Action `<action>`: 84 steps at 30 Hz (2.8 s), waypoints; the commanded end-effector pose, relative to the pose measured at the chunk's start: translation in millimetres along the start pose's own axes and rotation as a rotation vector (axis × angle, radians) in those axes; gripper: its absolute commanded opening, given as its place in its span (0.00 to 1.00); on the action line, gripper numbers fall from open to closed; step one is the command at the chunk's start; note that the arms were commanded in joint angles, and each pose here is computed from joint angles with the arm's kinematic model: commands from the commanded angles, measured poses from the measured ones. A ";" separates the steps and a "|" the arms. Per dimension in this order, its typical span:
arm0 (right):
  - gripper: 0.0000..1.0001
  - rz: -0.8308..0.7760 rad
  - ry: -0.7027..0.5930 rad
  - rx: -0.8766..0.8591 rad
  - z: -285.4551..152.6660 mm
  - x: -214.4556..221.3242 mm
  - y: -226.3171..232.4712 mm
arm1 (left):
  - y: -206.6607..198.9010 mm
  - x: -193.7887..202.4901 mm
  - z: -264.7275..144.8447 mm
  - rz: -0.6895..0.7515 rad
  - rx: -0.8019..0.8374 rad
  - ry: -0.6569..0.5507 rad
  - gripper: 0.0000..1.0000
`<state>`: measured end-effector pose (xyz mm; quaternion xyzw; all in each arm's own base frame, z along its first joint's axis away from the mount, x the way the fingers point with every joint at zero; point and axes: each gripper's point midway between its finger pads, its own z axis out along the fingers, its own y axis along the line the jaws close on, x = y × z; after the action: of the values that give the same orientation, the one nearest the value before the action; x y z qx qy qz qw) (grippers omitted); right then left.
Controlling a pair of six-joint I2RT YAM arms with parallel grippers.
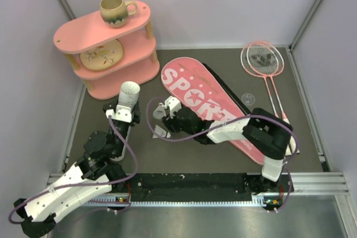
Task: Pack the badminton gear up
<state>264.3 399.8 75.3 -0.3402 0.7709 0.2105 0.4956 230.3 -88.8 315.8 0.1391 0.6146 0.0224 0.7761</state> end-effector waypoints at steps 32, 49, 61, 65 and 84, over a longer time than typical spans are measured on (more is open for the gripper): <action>0.00 0.219 -0.087 0.128 -52.8 -96.8 -61.3 | -61.7 -32.4 -0.6 -0.022 0.334 -0.161 0.25; 0.00 0.366 -0.158 -0.416 -263.0 -207.1 -16.5 | -136.9 -37.1 -27.8 -0.011 0.757 -0.221 0.24; 0.00 0.396 -0.064 -0.537 -256.6 -203.8 10.6 | -144.4 -37.0 -32.5 -0.008 0.804 -0.227 0.24; 0.02 0.375 -0.021 -0.528 -238.0 -202.5 20.3 | -143.6 -36.5 -32.4 -0.007 0.801 -0.227 0.24; 0.50 0.344 0.109 -0.362 -172.7 -184.8 30.8 | -144.9 -39.4 -34.8 -0.009 0.816 -0.239 0.24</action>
<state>184.4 344.6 307.4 -0.2856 0.8001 0.4112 0.3304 173.0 -228.5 279.2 0.4488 0.5121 -0.2263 0.6965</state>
